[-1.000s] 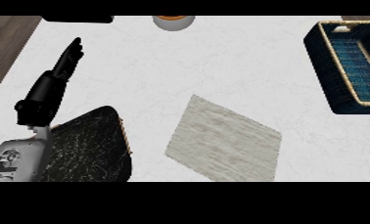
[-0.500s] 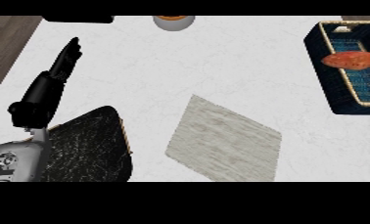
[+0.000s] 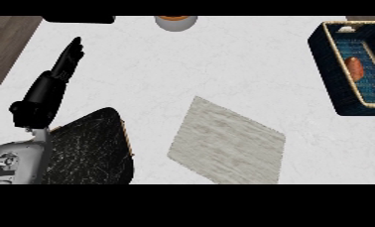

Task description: Pick the sweet potato from the placemat and place it in the basket

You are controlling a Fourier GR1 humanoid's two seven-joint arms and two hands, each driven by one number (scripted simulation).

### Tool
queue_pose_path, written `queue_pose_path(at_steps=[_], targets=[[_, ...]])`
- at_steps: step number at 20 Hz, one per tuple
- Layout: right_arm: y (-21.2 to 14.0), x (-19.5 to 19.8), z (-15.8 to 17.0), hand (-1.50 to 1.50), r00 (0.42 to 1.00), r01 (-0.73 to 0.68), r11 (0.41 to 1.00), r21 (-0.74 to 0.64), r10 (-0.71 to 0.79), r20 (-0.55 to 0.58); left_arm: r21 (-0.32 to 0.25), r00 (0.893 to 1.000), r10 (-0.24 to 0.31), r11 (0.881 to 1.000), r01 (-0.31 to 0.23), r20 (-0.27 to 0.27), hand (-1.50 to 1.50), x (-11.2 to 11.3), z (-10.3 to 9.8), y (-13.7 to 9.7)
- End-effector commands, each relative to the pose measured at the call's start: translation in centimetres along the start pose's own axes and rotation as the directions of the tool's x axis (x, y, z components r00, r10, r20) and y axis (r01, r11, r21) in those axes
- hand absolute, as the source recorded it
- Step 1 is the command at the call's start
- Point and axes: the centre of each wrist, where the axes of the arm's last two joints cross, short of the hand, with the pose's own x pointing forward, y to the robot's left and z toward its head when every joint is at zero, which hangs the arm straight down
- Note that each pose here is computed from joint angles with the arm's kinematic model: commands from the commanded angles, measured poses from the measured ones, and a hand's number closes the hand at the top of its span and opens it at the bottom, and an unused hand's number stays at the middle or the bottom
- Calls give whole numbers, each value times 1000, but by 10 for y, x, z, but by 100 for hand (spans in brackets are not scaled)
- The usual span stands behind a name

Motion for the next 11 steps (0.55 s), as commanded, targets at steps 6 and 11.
queue_pose_path(at_steps=[6, 11], targets=[[-51, -49, 36, -150, 938, 303, 883, -358, -342, -51, -5, 1000, -2, 1000, 2, 8, 0, 9, 3, 0], [-72, -95, 66, -150, 916, 336, 810, -480, -400, -33, 9, 1000, 7, 1000, -7, -2, 0, 3, -1, -4]])
